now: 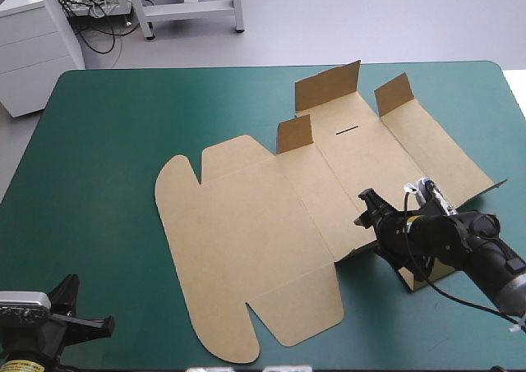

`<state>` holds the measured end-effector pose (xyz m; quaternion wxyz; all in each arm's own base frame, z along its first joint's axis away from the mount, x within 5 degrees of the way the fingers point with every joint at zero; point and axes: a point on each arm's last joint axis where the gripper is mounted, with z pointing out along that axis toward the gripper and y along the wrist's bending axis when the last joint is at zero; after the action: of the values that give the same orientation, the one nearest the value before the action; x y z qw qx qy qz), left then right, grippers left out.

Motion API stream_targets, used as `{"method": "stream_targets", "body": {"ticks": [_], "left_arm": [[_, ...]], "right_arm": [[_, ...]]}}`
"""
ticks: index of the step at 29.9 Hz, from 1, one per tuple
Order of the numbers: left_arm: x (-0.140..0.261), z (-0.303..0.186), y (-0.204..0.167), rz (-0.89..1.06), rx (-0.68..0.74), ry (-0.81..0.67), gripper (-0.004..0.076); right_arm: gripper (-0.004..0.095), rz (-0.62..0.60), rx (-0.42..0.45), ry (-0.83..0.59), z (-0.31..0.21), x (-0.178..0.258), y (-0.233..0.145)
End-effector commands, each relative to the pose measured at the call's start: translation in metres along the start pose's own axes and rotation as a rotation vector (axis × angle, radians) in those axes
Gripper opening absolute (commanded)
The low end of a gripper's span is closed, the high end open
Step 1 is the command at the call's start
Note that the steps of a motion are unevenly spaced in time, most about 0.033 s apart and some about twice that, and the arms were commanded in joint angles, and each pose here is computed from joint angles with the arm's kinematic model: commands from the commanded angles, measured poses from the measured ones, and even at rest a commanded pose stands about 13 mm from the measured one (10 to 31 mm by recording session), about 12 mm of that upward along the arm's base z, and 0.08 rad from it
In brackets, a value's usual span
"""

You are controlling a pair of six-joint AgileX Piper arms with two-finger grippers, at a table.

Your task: Fold the box

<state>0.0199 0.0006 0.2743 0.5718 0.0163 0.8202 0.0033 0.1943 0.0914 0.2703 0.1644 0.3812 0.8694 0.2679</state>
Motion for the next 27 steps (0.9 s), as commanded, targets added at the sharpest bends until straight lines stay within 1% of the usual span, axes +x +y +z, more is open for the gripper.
{"method": "stream_targets", "body": {"ticks": [1, 3, 5, 8, 10, 12, 16, 19, 22, 27], "left_arm": [[-0.012, -0.001, 0.0, -0.006, 0.019, -0.074, -0.0032], [-0.012, -0.001, 0.0, -0.005, 0.021, -0.074, -0.0032], [-0.012, -0.001, 0.0, -0.005, 0.021, -0.074, -0.0032], [-0.012, -0.001, 0.0, -0.005, 0.021, -0.074, -0.0032], [-0.012, -0.001, 0.0, -0.005, 0.021, -0.074, -0.0032], [-0.012, -0.001, 0.0, -0.005, 0.021, -0.074, -0.0032], [-0.012, -0.001, -0.001, -0.002, 0.026, -0.074, -0.0032], [-0.012, -0.001, 0.0, 0.0, 0.024, -0.074, -0.0032], [-0.012, -0.001, 0.0, 0.0, 0.024, -0.074, -0.0032], [-0.012, -0.001, 0.0, 0.0, 0.024, -0.073, -0.0032]], "right_arm": [[0.053, 0.031, -0.068, -0.017, 0.002, -0.004, 0.015], [0.0476, 0.029, -0.039, -0.004, 0.01, -0.003, 0.014], [0.0396, 0.035, -0.021, 0.013, 0.017, -0.001, 0.014], [0.023, 0.05, -0.006, 0.036, 0.024, 0.001, 0.015], [0.0087, 0.051, -0.002, 0.037, 0.025, 0.001, 0.015], [-0.002, 0.045, -0.001, 0.035, 0.025, 0.0, 0.014], [-0.0022, 0.027, 0.003, 0.032, 0.025, 0.0, 0.014], [-0.0021, -0.046, -0.009, 0.026, 0.025, 0.0, 0.015], [-0.0021, -0.212, -0.022, 0.014, 0.025, -0.001, 0.016], [-0.0021, -0.446, 0.007, -0.028, 0.025, -0.006, 0.014]]}}
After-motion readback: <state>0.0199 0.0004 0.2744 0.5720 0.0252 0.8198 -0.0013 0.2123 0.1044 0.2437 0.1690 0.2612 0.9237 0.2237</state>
